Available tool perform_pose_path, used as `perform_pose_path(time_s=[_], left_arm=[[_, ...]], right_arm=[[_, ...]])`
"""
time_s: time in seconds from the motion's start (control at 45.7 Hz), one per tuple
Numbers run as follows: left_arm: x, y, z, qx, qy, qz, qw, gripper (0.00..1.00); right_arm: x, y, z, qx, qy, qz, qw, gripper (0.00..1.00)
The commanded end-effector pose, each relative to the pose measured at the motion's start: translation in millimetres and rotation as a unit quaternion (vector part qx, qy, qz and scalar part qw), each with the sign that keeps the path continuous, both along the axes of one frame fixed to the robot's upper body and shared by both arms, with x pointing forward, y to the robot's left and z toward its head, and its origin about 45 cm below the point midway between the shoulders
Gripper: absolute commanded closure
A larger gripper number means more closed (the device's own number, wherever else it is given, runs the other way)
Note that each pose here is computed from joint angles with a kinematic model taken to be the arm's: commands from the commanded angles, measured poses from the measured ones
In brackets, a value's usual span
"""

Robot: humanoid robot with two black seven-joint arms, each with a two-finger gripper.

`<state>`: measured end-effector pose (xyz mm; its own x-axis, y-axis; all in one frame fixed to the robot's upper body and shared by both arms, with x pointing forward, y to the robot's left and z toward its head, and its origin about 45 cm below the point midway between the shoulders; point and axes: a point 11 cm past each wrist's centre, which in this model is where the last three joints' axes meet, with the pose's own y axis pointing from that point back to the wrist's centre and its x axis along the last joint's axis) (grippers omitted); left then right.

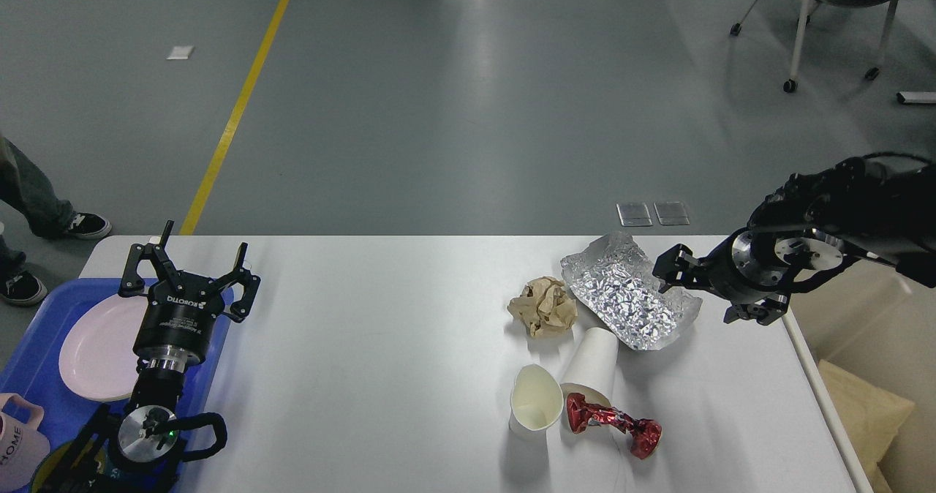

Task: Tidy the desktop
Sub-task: 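Lower the right gripper onto the edge of the foil wrapper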

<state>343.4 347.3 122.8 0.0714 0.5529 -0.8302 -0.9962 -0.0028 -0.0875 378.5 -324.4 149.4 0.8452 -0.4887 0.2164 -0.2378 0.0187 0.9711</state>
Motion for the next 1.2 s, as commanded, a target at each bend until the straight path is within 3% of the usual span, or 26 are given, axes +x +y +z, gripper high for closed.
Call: perform_pose_path(time_s=[0.0, 0.372, 0.569, 0.657, 0.744, 0.854, 1.029, 1.182], left_arm=[[0.0, 0.0, 0.0, 0.000, 0.000, 0.000, 1.000, 0.04], [0.0, 0.0, 0.0, 0.000, 0.000, 0.000, 1.000, 0.04], [0.0, 0.0, 0.0, 0.000, 0.000, 0.000, 1.000, 0.04], [0.0, 0.0, 0.0, 0.000, 0.000, 0.000, 1.000, 0.04], [0.0, 0.0, 0.0, 0.000, 0.000, 0.000, 1.000, 0.04], [0.0, 0.0, 0.0, 0.000, 0.000, 0.000, 1.000, 0.04], [0.0, 0.0, 0.0, 0.000, 0.000, 0.000, 1.000, 0.04], [0.0, 0.0, 0.0, 0.000, 0.000, 0.000, 1.000, 0.04]], right_arm=[[0.2, -4.2, -25.5, 0.009, -0.006, -0.021, 1.000, 0.00], [-6.8, 6.1, -73.5, 0.059, -0.017, -0.069, 0.996, 0.00], [-9.6, 9.7, -85.1, 0.063, -0.025, -0.083, 0.994, 0.11], [-10.7, 7.4, -88.1, 0.055, -0.032, -0.088, 0.994, 0.21], [-11.0, 5.6, -89.9, 0.048, -0.039, -0.092, 0.994, 0.23], [-9.5, 7.3, -89.5, 0.051, -0.044, -0.099, 0.993, 0.43], [-16.6, 6.7, -96.0, 0.050, -0.034, -0.104, 0.993, 0.98], [-14.7, 4.5, -95.2, 0.043, -0.043, -0.108, 0.992, 1.00]])
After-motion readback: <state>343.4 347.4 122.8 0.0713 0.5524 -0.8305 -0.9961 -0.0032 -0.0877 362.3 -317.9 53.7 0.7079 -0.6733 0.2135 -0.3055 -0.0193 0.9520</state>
